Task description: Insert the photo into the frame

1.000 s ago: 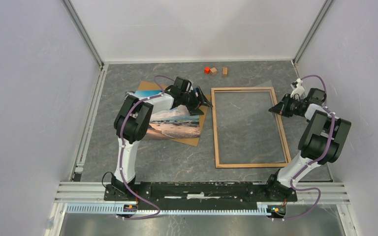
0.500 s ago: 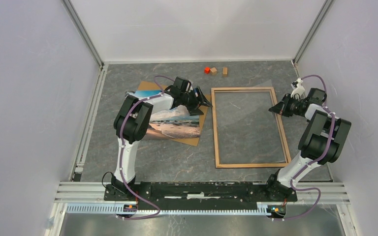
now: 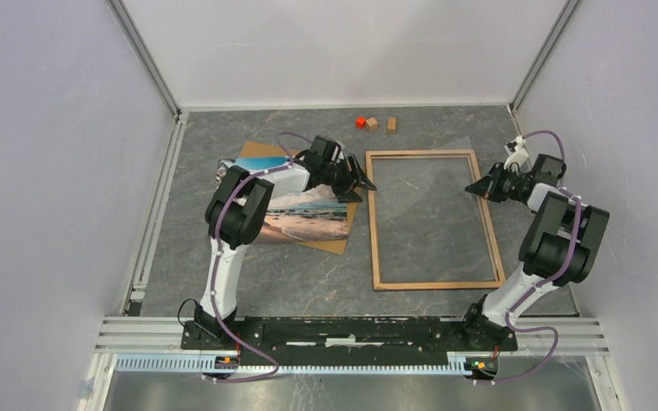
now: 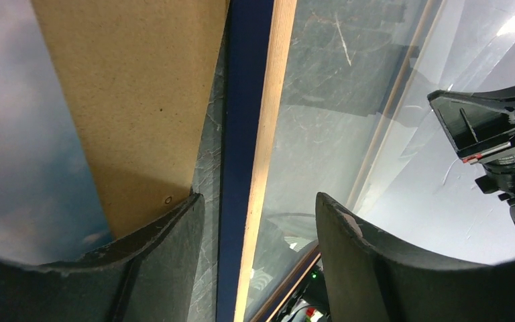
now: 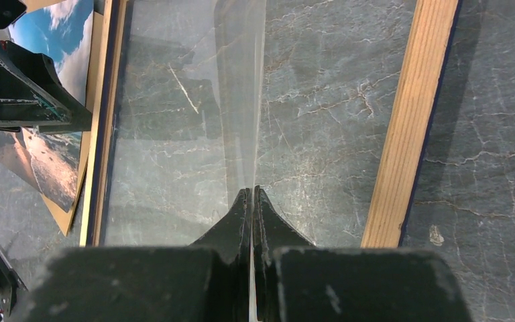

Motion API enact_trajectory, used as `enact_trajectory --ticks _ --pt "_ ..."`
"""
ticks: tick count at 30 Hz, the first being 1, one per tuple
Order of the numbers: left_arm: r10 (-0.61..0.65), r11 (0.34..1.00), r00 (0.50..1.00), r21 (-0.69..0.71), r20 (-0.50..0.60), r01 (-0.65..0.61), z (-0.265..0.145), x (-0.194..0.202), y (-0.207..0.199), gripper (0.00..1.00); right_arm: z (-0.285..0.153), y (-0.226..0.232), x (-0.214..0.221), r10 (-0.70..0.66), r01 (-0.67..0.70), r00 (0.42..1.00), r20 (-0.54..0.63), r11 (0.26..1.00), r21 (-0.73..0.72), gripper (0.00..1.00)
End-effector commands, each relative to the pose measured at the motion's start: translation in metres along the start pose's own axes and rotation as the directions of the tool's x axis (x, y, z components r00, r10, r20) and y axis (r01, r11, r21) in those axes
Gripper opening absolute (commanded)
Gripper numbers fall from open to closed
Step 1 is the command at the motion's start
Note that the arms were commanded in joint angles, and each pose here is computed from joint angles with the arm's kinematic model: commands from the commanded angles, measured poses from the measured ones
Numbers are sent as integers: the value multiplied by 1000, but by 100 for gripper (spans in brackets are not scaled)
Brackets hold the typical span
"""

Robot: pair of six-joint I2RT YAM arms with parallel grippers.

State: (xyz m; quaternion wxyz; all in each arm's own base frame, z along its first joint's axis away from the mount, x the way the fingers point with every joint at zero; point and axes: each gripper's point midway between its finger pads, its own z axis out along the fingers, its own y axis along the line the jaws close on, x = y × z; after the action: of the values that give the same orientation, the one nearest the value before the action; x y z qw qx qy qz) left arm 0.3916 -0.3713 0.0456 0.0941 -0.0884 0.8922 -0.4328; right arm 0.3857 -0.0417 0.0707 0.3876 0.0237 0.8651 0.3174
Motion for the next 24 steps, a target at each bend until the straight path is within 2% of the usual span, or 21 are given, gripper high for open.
enact_trajectory --ticks 1,5,10,14,20,24 --pt "19 1000 1000 18 -9 -19 6 1 -9 68 4 4 -7 -46 46 998 33 999 -14 0" --pt "20 1000 1000 24 -11 -19 7 2 -11 68 4 6 -2 -29 29 999 17 999 -12 1" --pt "21 999 1000 29 -19 -21 10 6 -13 68 4 8 1 -31 31 1000 3 1000 3 11" --pt "41 998 999 38 -7 -41 4 6 -18 69 1 5 -3 -41 41 999 5 998 50 29" --pt "127 991 991 -48 51 -124 -22 0 -14 75 -12 -9 -12 -50 49 999 1 981 190 61" --pt "181 980 980 -96 82 -173 -49 3 -12 78 -20 -10 -16 -57 56 998 -3 969 242 73"
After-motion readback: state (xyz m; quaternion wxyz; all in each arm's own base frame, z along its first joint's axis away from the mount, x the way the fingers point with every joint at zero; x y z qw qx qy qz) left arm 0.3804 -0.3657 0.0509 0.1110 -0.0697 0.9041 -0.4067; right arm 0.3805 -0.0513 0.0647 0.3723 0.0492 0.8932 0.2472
